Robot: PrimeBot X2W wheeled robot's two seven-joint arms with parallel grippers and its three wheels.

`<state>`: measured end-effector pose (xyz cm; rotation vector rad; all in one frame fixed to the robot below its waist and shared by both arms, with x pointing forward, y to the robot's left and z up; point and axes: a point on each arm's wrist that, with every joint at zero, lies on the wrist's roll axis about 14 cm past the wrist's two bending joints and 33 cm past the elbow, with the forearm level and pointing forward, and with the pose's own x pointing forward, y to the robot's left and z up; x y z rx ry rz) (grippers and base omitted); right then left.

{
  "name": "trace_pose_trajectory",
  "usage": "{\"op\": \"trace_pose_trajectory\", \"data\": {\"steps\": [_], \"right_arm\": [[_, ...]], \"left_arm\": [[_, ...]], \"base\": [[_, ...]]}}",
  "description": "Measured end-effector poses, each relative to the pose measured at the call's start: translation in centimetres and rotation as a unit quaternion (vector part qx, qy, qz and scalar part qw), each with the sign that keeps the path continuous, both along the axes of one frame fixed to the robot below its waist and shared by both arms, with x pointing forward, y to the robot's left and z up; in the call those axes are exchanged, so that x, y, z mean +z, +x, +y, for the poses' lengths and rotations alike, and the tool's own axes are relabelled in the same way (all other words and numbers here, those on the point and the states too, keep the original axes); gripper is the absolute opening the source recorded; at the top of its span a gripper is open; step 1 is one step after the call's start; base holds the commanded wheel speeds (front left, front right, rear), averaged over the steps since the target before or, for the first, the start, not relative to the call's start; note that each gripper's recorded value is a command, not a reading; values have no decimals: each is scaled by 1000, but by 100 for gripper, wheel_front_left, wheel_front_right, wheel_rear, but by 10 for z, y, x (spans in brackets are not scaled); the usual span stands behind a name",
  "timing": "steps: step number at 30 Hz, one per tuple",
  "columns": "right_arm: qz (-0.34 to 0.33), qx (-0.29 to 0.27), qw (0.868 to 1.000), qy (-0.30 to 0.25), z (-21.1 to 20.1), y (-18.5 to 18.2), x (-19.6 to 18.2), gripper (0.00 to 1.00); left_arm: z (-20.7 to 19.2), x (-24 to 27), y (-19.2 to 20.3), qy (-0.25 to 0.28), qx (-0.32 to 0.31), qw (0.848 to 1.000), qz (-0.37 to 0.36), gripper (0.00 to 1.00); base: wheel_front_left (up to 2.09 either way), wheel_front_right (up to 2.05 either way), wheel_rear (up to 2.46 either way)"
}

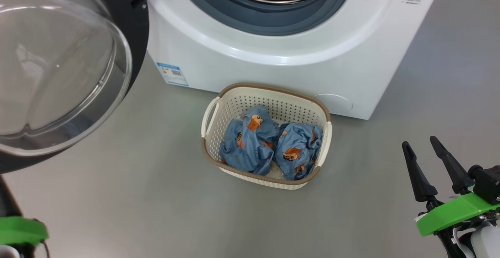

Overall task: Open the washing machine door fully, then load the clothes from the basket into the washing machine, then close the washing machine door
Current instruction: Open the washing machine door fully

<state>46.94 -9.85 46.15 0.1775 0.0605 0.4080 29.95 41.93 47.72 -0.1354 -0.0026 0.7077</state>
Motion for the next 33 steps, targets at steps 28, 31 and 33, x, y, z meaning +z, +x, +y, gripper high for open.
{"op": "trace_pose_trajectory", "data": {"steps": [28, 31, 33], "right_arm": [[-10, -137, 990, -2, -96, -42, 17, 100], [-8, -157, 988, -2, -109, -52, 18, 100], [-10, -165, 986, -2, -114, -56, 19, 100]], "left_arm": [[-160, -9, 92, -29, -270, 962, -20, 100], [-186, -11, 100, -37, -312, 949, -18, 100], [-199, -10, 104, -37, -332, 942, -19, 100]], "base": [[0, 0, 0], [0, 0, 0], [0, 0, 0]]}}
